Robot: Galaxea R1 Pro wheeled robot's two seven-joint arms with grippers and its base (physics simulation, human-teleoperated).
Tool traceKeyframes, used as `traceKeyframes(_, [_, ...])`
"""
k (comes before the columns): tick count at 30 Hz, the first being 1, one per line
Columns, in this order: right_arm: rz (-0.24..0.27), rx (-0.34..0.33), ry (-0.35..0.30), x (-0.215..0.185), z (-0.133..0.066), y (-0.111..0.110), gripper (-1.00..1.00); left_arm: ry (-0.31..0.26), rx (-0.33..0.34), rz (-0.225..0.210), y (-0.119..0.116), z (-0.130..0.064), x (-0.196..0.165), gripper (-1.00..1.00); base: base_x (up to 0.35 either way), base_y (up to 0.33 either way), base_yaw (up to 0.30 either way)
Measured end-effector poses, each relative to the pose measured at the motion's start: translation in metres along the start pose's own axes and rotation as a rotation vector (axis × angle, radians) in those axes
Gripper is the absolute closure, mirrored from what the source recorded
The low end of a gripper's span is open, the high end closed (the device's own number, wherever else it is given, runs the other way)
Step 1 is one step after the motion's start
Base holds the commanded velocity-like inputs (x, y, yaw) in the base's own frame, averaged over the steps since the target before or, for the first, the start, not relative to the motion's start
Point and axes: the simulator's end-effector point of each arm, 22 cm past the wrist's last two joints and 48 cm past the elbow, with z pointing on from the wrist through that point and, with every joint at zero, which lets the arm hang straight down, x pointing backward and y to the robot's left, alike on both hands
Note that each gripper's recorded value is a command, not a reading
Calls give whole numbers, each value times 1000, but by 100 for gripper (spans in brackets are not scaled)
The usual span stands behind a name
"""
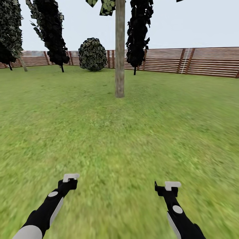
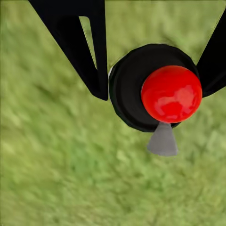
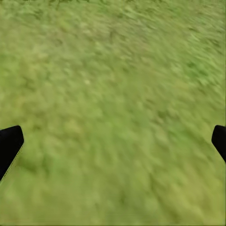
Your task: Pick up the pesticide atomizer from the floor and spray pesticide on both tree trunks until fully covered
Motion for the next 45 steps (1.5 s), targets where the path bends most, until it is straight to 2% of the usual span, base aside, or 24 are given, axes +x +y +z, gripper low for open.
traceKeyframes(9, [-2,-2,20,9,-1,1,-100,0,0,0,0,0,0,100,339,94,0])
traceKeyframes(45, [0,-2,21,10,-1,1,-100,-2,-2,2,2,0,0,100,339,86,0])
